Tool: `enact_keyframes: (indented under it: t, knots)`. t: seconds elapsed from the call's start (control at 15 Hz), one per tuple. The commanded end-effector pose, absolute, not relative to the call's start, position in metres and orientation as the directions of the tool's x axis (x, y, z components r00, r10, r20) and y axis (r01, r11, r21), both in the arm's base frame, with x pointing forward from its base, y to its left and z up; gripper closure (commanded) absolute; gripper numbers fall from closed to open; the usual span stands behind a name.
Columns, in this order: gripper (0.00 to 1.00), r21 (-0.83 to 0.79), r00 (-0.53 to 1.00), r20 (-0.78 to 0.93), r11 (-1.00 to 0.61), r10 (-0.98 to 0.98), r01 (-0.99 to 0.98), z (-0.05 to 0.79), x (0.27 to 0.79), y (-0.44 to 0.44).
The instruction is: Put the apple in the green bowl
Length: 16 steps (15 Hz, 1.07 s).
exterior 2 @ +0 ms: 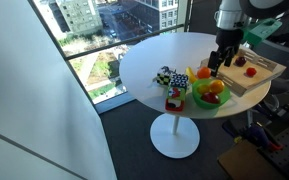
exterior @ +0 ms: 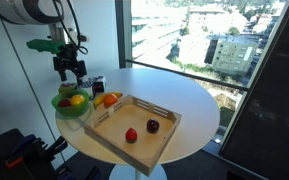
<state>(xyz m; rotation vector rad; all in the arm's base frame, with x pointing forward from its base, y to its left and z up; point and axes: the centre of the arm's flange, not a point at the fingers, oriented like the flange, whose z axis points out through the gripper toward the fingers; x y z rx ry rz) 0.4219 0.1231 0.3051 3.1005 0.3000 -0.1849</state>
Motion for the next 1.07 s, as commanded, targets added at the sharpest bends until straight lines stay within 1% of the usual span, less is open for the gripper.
enact_keyframes:
  t: [0.0,0.27,0.33,1.0]
  knots:
    - [0.00,-0.007,0.988,-0.108,-0.993,0.114,0.114,0.317,0.412,0.112]
    - [0.00,0.002,0.993,-0.100,-0.997,0.070,0.071,0.321,0.409,0.108]
    - [0.00,0.002,0.988,-0.107,-0.994,0.108,0.109,0.312,0.418,0.112]
    - [0.00,0.008,0.989,-0.108,-0.994,0.106,0.108,0.313,0.417,0.112]
